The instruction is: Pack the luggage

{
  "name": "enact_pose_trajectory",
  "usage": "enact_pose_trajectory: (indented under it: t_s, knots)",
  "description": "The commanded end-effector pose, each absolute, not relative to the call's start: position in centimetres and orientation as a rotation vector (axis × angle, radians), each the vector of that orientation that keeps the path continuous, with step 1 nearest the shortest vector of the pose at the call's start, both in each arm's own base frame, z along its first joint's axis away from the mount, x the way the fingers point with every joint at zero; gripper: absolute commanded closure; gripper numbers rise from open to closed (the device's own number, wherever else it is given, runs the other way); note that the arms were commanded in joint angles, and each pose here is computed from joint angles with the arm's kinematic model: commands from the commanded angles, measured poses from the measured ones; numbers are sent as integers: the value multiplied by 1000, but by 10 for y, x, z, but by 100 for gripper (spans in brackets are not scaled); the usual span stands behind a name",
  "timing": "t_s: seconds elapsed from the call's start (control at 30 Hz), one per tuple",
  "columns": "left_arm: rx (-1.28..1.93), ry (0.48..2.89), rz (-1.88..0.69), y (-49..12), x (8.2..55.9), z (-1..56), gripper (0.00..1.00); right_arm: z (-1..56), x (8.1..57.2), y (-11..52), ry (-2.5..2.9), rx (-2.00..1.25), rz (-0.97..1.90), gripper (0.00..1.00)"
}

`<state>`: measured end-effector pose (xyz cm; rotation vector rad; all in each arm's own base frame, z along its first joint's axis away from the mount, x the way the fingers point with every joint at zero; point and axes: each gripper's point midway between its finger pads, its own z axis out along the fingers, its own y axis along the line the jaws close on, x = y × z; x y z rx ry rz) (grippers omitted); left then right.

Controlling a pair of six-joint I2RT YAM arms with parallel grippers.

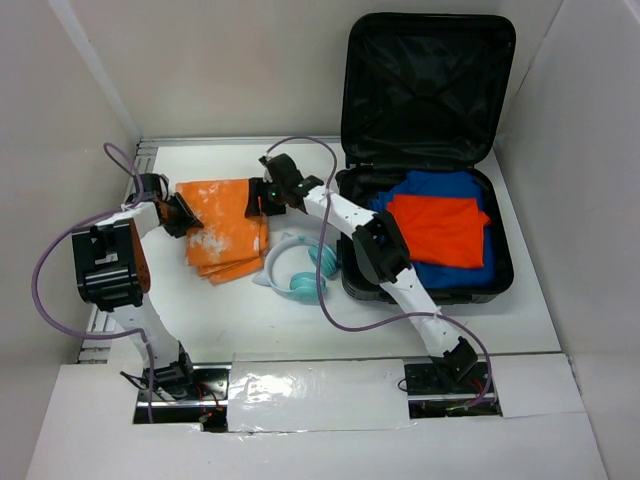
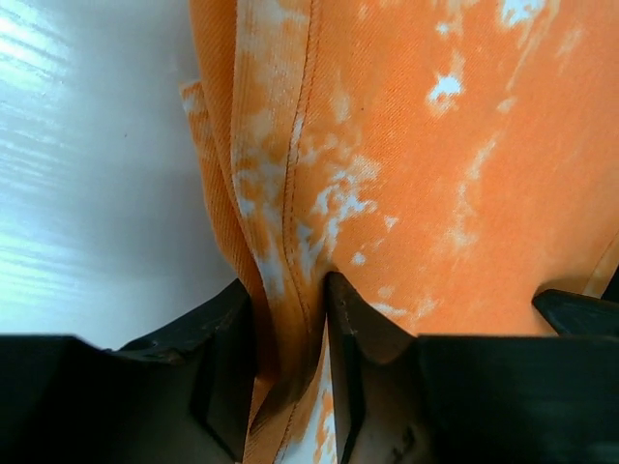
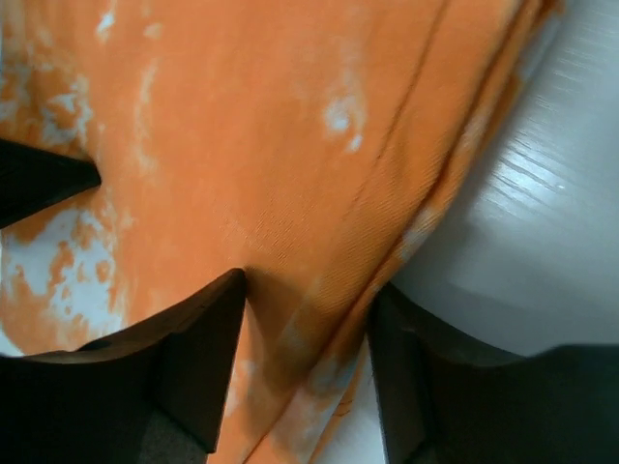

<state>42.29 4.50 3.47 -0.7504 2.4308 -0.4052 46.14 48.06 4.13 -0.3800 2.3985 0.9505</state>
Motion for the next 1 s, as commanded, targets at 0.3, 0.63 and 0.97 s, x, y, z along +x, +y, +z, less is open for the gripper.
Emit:
enact_pose_trajectory:
  t_s: [0.3,0.63,0.97]
  knots:
    - [-617,2403,-463,30,450,52,93,37,462,499,2393,-320,954,100]
    - [-422,2163,-535,-4,464,207,99,246,474,468,2062,-278,960,100]
    - [-244,1982,-656,-92,407,334,99,415,411,340,1885,-159,745,100]
